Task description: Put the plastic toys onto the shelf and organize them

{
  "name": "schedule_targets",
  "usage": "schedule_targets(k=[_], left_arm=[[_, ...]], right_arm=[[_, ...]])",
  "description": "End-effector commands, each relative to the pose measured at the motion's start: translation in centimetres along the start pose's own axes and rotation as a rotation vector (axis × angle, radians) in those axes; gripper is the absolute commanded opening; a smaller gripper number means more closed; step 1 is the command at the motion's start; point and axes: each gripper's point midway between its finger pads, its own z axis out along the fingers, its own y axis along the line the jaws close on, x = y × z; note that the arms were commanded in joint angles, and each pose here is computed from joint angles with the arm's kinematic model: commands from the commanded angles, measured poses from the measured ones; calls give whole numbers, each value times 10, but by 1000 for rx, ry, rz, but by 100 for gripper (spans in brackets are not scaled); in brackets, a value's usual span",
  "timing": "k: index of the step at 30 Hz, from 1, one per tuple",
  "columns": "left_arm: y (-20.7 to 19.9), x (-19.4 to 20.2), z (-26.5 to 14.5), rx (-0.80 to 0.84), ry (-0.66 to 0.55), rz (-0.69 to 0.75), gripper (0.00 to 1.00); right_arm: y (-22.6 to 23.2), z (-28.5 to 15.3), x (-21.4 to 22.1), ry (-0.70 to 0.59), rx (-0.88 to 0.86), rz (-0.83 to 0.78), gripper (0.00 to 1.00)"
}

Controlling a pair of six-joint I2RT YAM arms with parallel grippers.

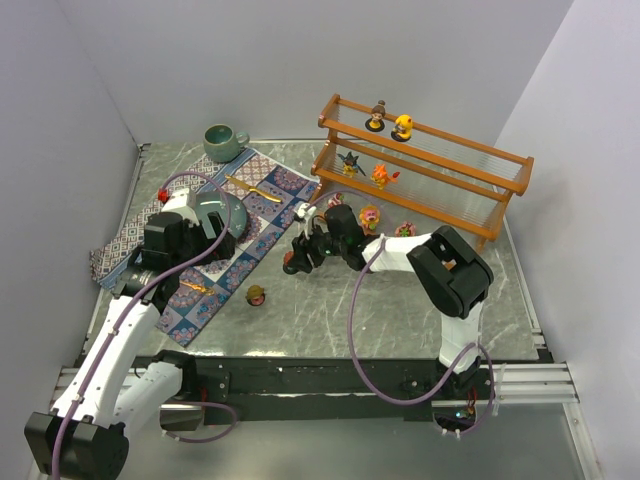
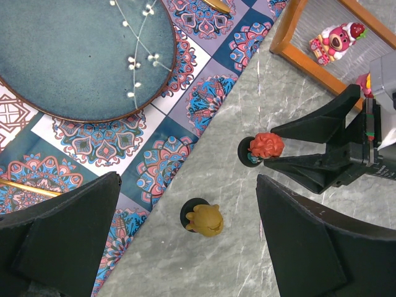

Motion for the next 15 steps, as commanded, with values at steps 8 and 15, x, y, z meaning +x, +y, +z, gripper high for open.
schedule_targets(k=[8, 15], left_arm=[[-4, -11, -4, 22, -41, 9, 97], [-5, -12, -4, 25, -44, 9, 97]], right_arm=[[5, 5, -20, -38, -34, -43, 44], [8, -4, -26, -42, -26, -63, 30]])
